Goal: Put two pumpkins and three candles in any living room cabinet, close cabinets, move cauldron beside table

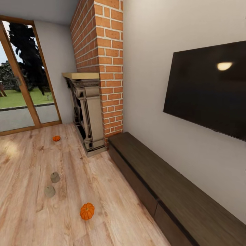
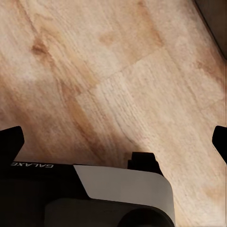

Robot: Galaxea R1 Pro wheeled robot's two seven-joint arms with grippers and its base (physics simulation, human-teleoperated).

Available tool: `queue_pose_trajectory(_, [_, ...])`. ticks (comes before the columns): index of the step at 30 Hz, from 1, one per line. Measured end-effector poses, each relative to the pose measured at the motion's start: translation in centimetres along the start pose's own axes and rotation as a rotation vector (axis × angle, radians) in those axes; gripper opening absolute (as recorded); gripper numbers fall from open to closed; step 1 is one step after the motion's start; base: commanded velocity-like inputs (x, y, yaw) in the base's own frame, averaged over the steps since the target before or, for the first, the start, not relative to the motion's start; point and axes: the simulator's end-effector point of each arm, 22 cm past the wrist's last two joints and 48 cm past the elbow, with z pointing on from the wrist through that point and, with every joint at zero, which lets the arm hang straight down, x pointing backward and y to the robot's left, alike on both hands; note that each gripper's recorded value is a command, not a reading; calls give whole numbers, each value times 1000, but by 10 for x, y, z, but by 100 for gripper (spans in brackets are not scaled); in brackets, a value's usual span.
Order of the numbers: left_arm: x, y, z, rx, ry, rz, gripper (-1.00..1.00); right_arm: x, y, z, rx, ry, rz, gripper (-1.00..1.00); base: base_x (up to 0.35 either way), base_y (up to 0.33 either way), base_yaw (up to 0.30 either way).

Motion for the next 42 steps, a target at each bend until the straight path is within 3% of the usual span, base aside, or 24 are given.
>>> queue_pose_trajectory(10, [0,-1,0,1,-1,0,100,0,1,0,-1,0,0,100,0,-106,17])
queue_pose_trajectory(14, [0,-1,0,1,-1,0,100,1,8,0,-13,2,-27,100,0,-3,171])
queue_pose_trajectory(42, [0,-1,0,1,-1,0,100,2,12,0,-20,3,-44,100,0,0,284])
